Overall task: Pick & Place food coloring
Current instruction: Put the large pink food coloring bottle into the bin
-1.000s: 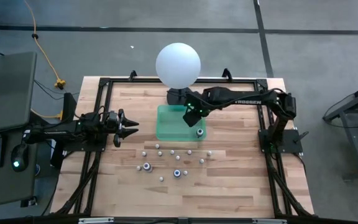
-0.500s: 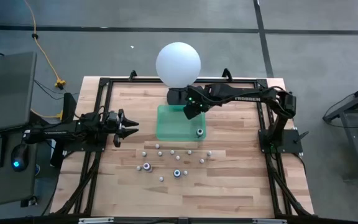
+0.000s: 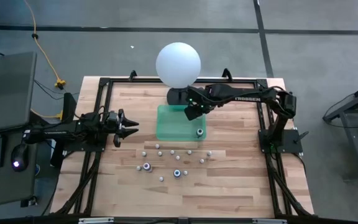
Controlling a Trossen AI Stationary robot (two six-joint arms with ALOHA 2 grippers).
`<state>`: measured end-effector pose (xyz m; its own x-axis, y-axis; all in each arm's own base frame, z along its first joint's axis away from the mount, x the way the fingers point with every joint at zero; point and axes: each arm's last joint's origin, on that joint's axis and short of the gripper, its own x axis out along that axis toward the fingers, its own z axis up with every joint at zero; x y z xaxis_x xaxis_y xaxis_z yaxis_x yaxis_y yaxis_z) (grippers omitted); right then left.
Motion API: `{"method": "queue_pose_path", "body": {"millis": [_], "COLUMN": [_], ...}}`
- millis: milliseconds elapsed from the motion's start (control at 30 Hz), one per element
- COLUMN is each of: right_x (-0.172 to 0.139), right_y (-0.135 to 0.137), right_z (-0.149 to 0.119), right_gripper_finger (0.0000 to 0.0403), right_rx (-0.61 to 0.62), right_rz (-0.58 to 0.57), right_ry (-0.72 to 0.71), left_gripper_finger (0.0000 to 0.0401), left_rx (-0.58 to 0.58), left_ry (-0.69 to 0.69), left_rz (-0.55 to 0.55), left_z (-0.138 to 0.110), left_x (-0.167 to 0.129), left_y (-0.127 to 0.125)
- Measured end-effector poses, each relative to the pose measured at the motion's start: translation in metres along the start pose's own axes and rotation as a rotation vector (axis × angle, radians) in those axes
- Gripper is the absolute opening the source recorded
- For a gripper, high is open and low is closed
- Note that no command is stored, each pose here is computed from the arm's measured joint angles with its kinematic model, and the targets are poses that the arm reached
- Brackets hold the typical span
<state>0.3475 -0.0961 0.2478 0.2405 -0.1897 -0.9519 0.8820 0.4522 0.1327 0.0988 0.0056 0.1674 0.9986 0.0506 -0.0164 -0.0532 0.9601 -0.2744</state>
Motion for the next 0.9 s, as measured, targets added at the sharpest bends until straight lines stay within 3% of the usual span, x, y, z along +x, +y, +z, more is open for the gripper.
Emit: {"method": "queue_pose_path", "body": {"millis": [900], "right_x": [-0.003], "right_y": [0.017], "right_z": [-0.020], "right_gripper_finger": [0.0119], "right_rx": [-0.015], "right_rz": [0.018], "right_ry": [0.013], "left_gripper_finger": [0.0147], "left_rx": [0.000], "left_ry": [0.000], "left_rz": [0.000], "left_z": [0.000], "left_x": [0.000], "left_y": [0.000]}}
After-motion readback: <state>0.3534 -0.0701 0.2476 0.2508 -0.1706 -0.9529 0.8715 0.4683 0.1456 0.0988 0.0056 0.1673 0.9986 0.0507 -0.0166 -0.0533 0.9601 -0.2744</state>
